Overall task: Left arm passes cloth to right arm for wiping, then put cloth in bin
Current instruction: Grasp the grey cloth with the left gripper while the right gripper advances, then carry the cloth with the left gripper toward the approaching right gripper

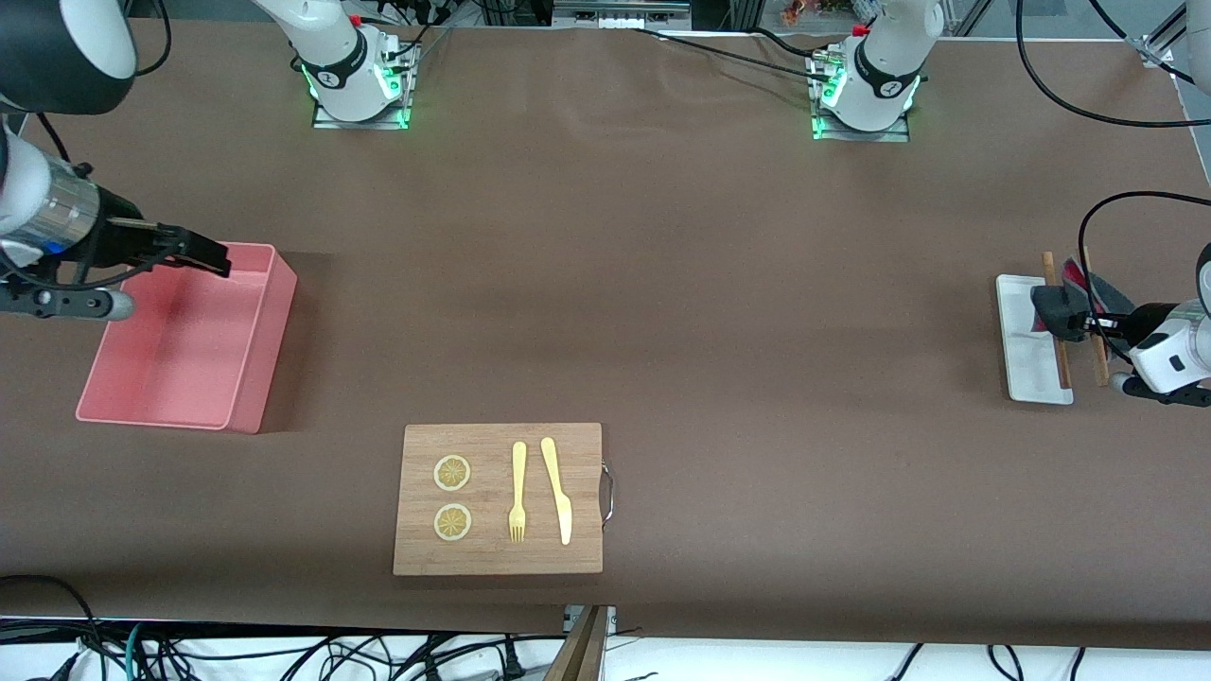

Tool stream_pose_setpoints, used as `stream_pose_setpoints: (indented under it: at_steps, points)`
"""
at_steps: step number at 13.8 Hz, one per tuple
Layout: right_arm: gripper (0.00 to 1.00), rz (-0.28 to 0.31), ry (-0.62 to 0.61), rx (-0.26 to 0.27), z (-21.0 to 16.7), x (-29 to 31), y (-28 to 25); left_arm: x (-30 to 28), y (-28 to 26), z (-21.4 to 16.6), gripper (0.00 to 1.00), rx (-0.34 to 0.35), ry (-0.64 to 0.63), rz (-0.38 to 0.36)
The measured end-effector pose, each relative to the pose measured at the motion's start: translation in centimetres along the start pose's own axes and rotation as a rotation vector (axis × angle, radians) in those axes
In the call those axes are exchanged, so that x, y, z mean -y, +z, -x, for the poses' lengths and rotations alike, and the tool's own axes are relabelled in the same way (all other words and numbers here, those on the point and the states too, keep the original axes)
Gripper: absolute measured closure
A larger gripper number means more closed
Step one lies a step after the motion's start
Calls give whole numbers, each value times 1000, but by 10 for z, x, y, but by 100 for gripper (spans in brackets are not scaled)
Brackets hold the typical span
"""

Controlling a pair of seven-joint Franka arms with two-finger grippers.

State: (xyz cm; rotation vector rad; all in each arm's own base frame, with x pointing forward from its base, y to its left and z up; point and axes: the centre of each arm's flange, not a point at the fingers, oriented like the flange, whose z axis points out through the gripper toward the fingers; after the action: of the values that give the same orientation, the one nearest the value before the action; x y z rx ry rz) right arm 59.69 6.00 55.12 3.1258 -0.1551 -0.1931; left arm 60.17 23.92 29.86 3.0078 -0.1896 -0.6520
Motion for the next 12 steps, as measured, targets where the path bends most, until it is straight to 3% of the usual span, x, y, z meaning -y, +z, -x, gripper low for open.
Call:
stream_pose_setpoints:
  at_steps: [1,3,6,9,12]
  points:
    - [0,-17,16,-5,-1,12,2,1,-2,1,95,1,-1,1]
    - [0,-47,56,-14,-5,31,9,-5,-17,2,96,1,-2,24]
    - [0,-57,94,-21,-15,58,28,-44,-82,8,96,-11,20,117]
    - [0,-58,120,-2,-23,78,53,-132,-141,-3,96,-46,35,142]
    - [0,-128,218,31,-29,100,70,-243,-160,-24,96,-71,-10,299]
